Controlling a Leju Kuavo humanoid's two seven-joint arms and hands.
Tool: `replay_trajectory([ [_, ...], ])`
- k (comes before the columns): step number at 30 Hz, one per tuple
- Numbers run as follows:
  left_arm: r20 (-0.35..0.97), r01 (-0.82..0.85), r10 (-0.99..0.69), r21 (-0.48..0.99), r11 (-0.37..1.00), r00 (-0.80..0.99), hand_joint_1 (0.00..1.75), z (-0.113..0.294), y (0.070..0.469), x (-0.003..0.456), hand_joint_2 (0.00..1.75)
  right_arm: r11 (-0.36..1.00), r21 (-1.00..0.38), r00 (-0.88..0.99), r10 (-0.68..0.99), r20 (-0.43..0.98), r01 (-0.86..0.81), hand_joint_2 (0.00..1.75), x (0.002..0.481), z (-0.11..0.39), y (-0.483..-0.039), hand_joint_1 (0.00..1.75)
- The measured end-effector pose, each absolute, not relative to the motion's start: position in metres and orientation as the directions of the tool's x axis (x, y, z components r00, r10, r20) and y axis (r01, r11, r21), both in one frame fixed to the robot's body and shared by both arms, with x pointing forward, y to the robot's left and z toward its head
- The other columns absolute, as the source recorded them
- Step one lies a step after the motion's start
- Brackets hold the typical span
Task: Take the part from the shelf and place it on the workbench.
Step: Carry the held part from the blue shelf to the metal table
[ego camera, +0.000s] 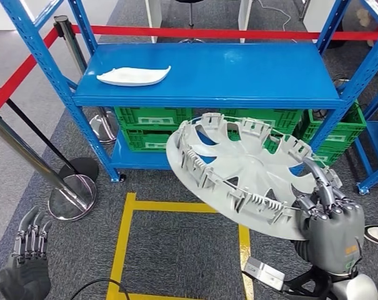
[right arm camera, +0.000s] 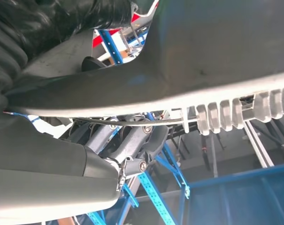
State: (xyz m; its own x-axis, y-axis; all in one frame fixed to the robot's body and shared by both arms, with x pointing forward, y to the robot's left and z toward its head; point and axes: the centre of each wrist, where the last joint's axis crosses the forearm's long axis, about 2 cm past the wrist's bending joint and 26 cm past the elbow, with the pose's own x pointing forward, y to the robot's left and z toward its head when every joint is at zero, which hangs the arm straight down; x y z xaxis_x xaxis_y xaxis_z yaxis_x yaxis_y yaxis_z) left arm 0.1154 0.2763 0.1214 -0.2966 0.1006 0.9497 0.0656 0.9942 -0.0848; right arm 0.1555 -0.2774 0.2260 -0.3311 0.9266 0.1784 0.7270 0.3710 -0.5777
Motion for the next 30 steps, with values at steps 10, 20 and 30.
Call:
replay_trajectory([
  [10,0.943,0.051,0.109,-0.098,0.994,-0.315,0.00,0.126,0.273,0.125,0.00,0.376,-0.579,-0.337,0.924,0.178,0.724,1.75,0.159,0.228,-0.282,1.75],
  [20,0.945,0.015,0.104,-0.105,0.994,-0.309,0.00,0.127,0.273,0.126,0.00,0.379,-0.595,-0.335,0.923,0.189,0.709,1.75,0.160,0.228,-0.288,1.75],
  [30,0.941,0.020,0.108,-0.107,0.994,-0.320,0.00,0.129,0.272,0.128,0.00,0.377,-0.598,-0.333,0.924,0.189,0.707,1.75,0.161,0.229,-0.292,1.75],
])
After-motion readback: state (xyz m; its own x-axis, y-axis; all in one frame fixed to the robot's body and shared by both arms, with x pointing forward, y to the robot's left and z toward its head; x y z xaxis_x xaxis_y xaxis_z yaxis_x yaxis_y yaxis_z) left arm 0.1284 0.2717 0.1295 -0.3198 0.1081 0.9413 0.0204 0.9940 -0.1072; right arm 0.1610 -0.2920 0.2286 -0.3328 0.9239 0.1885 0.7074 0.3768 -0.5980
